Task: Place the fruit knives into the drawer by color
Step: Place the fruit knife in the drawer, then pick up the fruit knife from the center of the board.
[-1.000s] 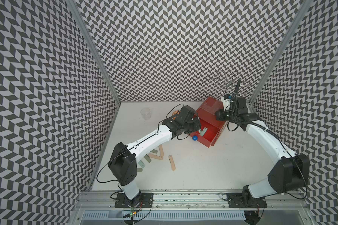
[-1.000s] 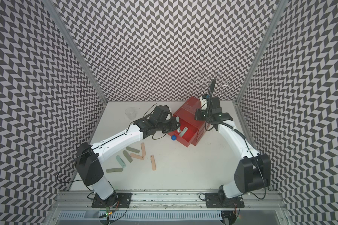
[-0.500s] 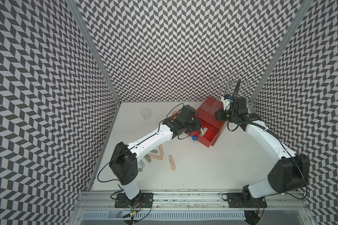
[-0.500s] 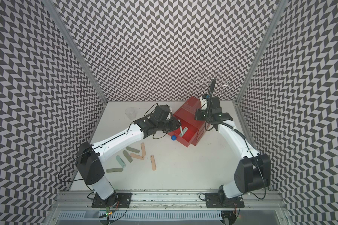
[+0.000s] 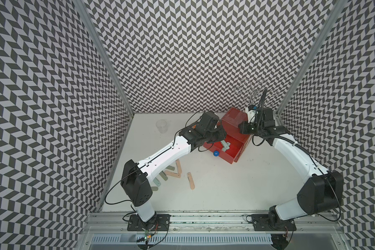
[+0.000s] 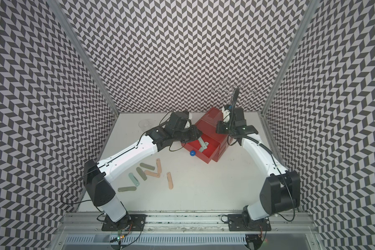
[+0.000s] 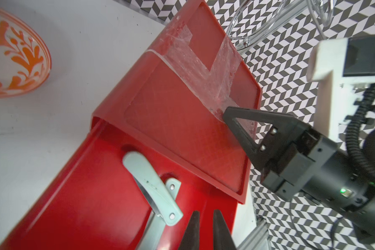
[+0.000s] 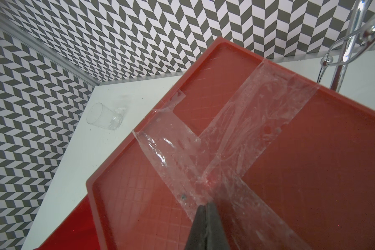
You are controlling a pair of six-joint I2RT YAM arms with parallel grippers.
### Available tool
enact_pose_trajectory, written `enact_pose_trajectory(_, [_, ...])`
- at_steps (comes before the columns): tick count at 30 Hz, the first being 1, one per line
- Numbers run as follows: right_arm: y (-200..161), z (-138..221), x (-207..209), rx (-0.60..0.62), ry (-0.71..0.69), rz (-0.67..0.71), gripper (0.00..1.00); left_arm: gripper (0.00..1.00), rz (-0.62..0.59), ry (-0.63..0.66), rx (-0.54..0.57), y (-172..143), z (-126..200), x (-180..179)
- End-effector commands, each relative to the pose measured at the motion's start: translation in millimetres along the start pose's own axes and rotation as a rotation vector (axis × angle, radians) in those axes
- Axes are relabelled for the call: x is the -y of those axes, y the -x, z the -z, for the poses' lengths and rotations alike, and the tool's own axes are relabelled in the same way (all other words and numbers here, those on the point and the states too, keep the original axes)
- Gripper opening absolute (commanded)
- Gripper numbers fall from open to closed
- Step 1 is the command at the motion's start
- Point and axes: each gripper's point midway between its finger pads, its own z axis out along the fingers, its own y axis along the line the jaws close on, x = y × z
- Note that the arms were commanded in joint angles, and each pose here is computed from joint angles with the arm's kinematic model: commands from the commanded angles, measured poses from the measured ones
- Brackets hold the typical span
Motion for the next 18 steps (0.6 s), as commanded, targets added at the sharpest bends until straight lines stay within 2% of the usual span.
enact_pose_trajectory(1, [-49, -12, 19, -0.166, -0.057, -0.037, 0.01, 0.09, -0.062, -0.008, 0.01, -11, 36, 8])
enact_pose_trajectory(5, [-48, -10, 20, -0.159, -0.065, -0.033, 0.0, 0.07, -0.077, 0.014, -0.033, -46, 53, -12])
enact_pose_trajectory(9, [-48, -11, 20, -0.162, -0.065, -0.035, 0.0, 0.07, -0.043, 0.039, -0.063, -75, 64, -38])
enact_pose_trajectory(14, [-49, -11, 20, -0.165, -0.067, -0.033, 0.01, 0.07, 0.0, 0.068, -0.066, -93, 69, -65])
enact_pose_trajectory(18, [-49, -11, 21, -0.165, -0.069, -0.034, 0.0, 0.07, 0.034, 0.18, -0.042, -96, 79, -99])
